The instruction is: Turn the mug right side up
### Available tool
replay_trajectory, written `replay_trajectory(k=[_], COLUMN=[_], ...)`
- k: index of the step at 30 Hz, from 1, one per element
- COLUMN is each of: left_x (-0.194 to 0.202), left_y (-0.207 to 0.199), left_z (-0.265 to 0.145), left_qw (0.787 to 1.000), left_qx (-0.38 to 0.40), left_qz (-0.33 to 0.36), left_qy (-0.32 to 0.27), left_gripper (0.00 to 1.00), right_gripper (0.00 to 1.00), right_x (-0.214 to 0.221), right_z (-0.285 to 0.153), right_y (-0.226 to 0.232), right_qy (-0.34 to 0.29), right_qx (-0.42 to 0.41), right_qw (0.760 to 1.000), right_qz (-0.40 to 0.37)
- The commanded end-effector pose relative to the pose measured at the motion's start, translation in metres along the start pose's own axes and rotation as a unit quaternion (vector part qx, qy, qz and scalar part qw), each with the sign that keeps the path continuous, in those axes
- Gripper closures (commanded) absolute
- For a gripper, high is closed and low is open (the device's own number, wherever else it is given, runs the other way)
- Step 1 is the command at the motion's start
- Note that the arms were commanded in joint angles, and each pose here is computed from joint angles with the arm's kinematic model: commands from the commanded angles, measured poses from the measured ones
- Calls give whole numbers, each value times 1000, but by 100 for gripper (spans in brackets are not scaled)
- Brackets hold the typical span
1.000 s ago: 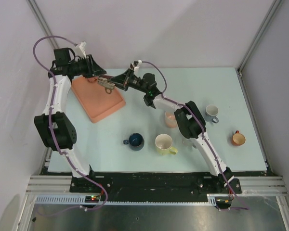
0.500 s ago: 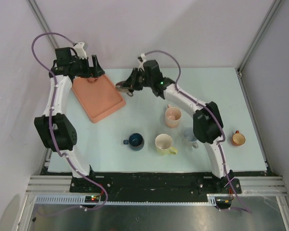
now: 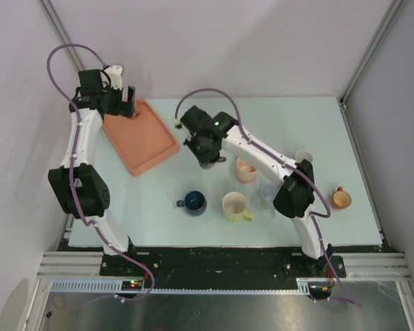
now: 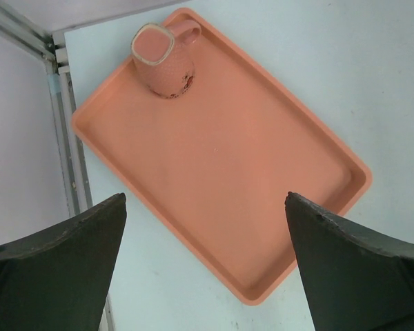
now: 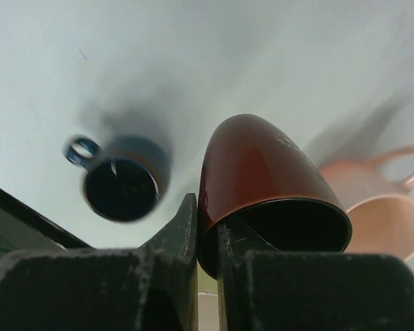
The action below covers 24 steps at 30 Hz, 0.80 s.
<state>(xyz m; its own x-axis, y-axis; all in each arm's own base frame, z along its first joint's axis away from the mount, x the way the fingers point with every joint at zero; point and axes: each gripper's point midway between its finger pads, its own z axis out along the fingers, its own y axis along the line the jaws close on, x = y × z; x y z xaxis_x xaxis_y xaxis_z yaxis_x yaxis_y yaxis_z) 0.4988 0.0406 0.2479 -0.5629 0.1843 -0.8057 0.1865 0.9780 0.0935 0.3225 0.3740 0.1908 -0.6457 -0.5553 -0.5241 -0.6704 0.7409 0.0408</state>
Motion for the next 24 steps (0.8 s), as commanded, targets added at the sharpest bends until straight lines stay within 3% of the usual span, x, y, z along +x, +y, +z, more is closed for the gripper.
replay_trajectory(k=[1,7,13,18,21,24], left_x=[-6,-1,0,-17,-21,-28], left_y=[8,12,27,60,63,60], left_z=[-17,-5,28,64,89,106], left_qw=[999,993,973,970,969,953], left_qx=[-22,-34,-34,-99,-97,-83], left_qz=[38,112,225,215,223,288], left_qy=[-6,16,40,55,52,48], left_gripper=[0,0,0,0,0,0], right_gripper=[100,100,100,100,87,56], right_x=[58,82,115,129,127,122], right_z=[12,46,72,84,84,78], right_y=[-11,1,-8,-18,-18,-18], right_qy=[112,130,181,201,197,191], right_qx=[39,13,23,35,36,38], right_qw=[990,989,981,977,979,980], right_qz=[-73,-70,-62,-53,-43,-42])
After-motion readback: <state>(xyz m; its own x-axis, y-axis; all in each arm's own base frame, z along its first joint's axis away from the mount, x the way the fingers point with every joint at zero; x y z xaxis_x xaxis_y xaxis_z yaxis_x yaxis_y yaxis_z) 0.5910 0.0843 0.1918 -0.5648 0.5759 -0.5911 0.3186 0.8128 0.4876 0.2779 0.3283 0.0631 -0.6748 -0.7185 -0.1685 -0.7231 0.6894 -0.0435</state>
